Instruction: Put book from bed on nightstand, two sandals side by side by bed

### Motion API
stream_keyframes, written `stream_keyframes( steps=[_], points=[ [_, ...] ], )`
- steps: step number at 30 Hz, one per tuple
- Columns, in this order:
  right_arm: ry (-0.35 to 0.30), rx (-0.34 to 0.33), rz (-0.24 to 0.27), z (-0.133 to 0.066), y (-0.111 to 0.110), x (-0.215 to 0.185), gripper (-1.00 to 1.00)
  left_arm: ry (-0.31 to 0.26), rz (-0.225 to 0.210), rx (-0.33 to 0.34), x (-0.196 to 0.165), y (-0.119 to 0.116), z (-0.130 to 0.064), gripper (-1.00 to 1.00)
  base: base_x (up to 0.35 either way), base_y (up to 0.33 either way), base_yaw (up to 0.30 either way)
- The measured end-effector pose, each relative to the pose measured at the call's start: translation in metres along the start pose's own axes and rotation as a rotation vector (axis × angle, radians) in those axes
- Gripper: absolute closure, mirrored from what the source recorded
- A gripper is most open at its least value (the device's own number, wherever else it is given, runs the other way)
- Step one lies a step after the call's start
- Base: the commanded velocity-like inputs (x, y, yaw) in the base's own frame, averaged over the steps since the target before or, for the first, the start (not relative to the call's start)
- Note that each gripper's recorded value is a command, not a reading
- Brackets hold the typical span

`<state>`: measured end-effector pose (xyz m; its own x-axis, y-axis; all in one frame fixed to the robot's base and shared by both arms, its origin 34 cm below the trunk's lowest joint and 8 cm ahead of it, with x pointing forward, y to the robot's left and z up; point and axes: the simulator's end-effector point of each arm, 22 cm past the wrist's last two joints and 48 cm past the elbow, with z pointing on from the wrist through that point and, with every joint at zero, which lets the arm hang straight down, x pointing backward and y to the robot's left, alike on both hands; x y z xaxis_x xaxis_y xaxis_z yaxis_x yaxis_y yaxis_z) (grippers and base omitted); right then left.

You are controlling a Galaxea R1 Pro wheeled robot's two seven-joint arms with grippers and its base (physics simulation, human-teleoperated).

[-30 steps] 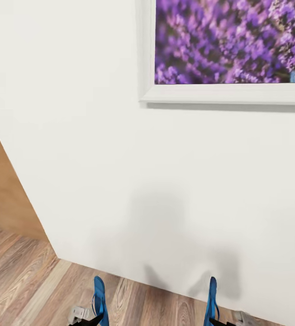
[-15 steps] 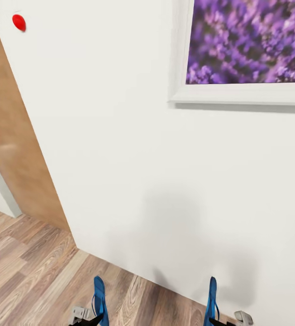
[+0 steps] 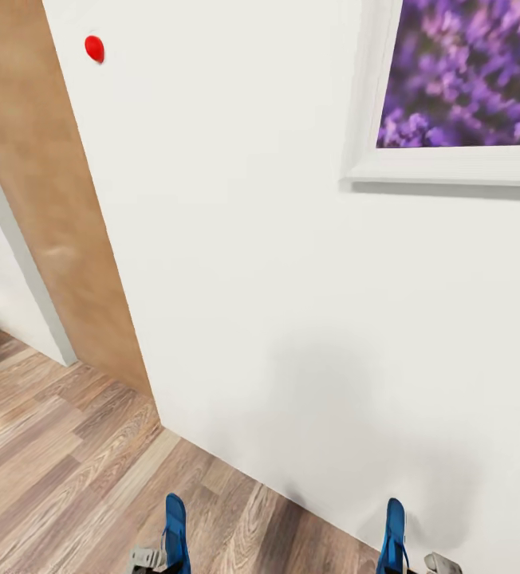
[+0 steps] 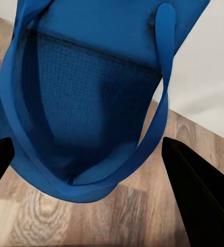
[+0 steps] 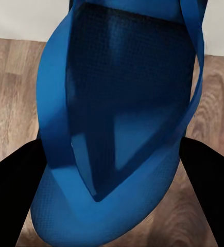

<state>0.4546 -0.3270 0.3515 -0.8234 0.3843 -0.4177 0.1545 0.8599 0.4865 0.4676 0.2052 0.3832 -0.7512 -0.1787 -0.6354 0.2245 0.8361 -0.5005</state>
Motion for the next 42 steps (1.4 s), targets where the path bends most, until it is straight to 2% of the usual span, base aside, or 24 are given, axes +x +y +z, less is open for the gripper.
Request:
stream_keyframes(
  steps=[42],
  points=[
    [0.001,0.001,-0.001,0.0000,-0.0002,0.0002,1.00,-0.001,0.001,0.000,0.0000,0.0000,0.0001,1.00,0.000,0.000,0.214]
  ],
)
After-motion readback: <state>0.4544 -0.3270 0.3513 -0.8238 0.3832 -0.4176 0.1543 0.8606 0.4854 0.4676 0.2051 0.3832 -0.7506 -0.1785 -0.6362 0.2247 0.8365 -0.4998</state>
